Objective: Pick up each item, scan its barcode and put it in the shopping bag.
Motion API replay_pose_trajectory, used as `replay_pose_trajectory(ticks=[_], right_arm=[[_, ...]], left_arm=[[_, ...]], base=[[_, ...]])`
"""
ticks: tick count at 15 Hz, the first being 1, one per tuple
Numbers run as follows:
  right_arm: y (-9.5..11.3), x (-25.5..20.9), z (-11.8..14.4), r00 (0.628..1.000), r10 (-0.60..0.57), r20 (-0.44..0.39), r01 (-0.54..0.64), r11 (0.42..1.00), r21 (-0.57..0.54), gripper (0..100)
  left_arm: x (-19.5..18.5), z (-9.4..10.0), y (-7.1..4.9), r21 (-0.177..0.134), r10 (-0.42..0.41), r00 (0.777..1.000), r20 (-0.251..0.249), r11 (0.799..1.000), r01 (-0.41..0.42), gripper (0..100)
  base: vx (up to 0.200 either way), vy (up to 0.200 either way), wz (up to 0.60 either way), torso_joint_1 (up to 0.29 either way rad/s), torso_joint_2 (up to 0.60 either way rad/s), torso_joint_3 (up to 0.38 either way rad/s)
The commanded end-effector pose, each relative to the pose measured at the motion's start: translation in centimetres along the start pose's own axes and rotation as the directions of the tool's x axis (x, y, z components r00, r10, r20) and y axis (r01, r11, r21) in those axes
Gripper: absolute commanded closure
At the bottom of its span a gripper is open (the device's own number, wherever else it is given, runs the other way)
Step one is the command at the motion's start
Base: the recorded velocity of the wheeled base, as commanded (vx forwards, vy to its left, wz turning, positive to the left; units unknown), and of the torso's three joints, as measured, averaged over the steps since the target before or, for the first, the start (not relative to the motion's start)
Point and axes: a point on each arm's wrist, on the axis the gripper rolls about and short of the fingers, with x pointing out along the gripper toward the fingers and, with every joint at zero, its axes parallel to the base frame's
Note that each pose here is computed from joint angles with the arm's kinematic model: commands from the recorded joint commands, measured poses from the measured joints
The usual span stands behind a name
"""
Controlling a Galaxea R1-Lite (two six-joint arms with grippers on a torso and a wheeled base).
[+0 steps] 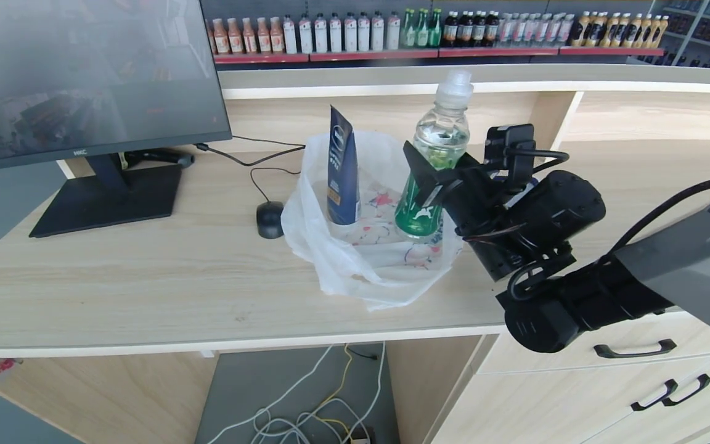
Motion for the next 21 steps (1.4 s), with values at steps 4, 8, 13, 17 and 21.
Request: replay_pose_trajectory(ticks=[4,8,13,17,21], right_arm=[[0.2,0.1,-2.2,0.999,0.010,-0.035,-0.010,1.000,-0.025,100],[0.3,0.2,-2.9,0.999,0.016,-0.042,-0.017,0.999,-0.027,100],[0.3,0.2,-3.4,0.999,0.016,-0.049,-0.018,0.999,-0.027,100],[0.4,0.2,-3.3,0.999,0.020,-0.045,-0.021,0.999,-0.025,100],[0.7,0.2,-3.3,0.999,0.026,-0.045,-0.027,0.999,-0.020,100]], left_arm=[[0.0,0.0,0.0,0.000,0.000,1.000,0.000,1.000,0.000,0],[0.0,0.0,0.0,0.000,0.000,1.000,0.000,1.000,0.000,0],[0.0,0.0,0.0,0.000,0.000,1.000,0.000,1.000,0.000,0],[0.0,0.0,0.0,0.000,0.000,1.000,-0.002,1.000,0.000,0],[0.0,0.0,0.0,0.000,0.000,1.000,-0.002,1.000,0.000,0]], base=[[0.000,0.000,0.00,0.000,0.00,0.000],[0.000,0.000,0.00,0.000,0.00,0.000],[0.000,0.000,0.00,0.000,0.00,0.000],[0.000,0.000,0.00,0.000,0.00,0.000],[0.000,0.000,0.00,0.000,0.00,0.000]])
